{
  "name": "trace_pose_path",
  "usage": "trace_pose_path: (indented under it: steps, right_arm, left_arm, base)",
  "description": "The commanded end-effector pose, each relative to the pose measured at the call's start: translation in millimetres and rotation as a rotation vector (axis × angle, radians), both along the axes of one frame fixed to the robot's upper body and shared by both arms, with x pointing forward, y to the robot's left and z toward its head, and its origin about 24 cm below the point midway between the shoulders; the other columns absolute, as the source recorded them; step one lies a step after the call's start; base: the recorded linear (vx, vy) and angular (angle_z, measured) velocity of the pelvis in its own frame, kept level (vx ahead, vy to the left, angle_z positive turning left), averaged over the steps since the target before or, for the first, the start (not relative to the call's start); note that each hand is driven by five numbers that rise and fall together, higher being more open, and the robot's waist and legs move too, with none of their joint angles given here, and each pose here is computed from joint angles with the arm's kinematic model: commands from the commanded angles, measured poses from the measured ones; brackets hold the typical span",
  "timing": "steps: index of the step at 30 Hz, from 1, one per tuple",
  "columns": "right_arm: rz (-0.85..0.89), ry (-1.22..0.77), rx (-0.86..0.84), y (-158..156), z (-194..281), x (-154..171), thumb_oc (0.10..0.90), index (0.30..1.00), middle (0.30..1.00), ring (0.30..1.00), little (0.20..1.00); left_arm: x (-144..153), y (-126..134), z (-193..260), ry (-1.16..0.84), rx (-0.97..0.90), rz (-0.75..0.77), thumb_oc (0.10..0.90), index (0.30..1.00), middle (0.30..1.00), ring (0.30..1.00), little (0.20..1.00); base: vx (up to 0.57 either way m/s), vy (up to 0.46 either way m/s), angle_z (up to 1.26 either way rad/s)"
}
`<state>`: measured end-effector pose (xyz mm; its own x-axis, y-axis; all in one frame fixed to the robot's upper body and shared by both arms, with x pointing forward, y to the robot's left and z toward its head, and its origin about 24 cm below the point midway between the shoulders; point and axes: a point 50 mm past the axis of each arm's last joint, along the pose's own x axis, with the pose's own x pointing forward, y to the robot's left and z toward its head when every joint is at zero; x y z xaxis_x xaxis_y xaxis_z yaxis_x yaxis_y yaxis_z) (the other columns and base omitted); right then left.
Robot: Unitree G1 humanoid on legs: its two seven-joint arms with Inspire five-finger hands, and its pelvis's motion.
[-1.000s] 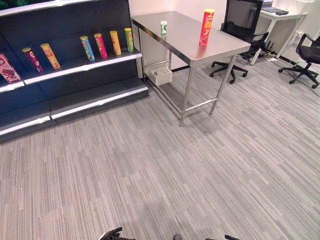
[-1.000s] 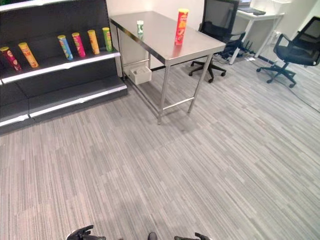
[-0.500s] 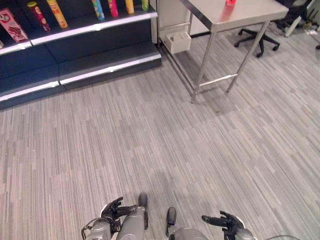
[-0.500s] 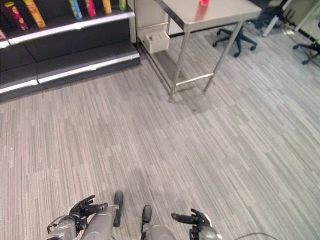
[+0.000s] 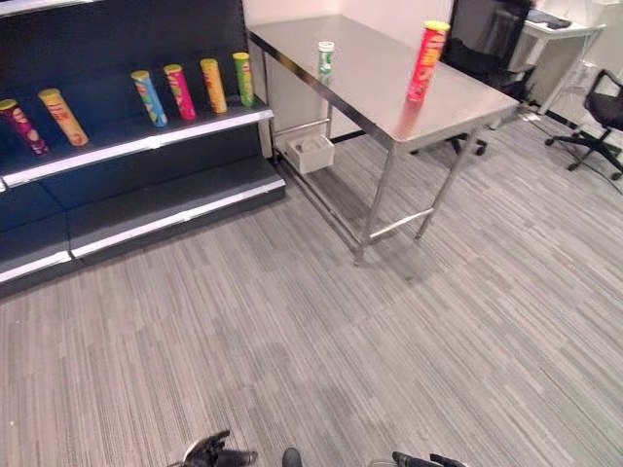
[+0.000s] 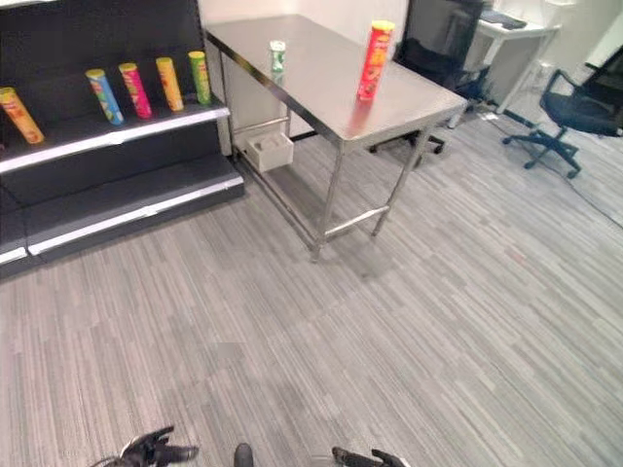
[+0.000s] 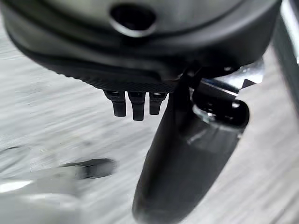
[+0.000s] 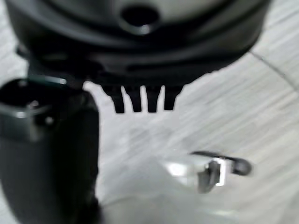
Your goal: Put the goods on the table back onto the shelves and tidy them up.
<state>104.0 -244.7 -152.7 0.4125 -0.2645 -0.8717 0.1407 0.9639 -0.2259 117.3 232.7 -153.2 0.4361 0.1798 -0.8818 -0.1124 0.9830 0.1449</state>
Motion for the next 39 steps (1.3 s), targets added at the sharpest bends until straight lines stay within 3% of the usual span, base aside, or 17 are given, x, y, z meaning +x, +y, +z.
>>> trace_pose_path:
  steps: [1, 10, 22, 33, 39]
  right_arm:
    - [0.010, -0.090, -0.051, -16, 14, 26, 0.800, 0.900, 0.900, 0.900, 0.900]
    - [-0.023, -0.043, -0.069, -28, 12, 7, 0.800, 0.900, 0.900, 0.900, 0.900]
    - [-0.008, -0.087, -0.108, -40, 22, 25, 0.800, 0.900, 0.900, 0.900, 0.900]
    - [0.046, -0.086, -0.122, -38, 22, 26, 0.800, 0.900, 0.900, 0.900, 0.900]
    - [0.065, -0.081, -0.104, -29, 19, 29, 0.800, 0.900, 0.900, 0.900, 0.900]
  left_arm:
    - [16, 13, 10, -0.082, 0.053, -0.027, 0.800, 0.900, 0.900, 0.900, 0.900]
    - [25, 3, 12, -0.109, 0.049, -0.097, 0.800, 0.900, 0.900, 0.900, 0.900]
    - [28, -12, 12, -0.147, -0.017, -0.041, 0.800, 0.900, 0.900, 0.900, 0.900]
    - [7, -13, 2, -0.064, -0.016, -0.064, 0.800, 0.900, 0.900, 0.900, 0.900]
    - [14, -5, 6, -0.093, 0.005, -0.040, 0.800, 0.900, 0.900, 0.900, 0.900]
  base:
    - [0.38, -0.007, 0.15]
    - [0.50, -0.163, 0.48]
    - [0.19, -0.191, -0.09]
    - [0.25, 0.093, -0.38]
    - [0.18, 0.171, -0.57]
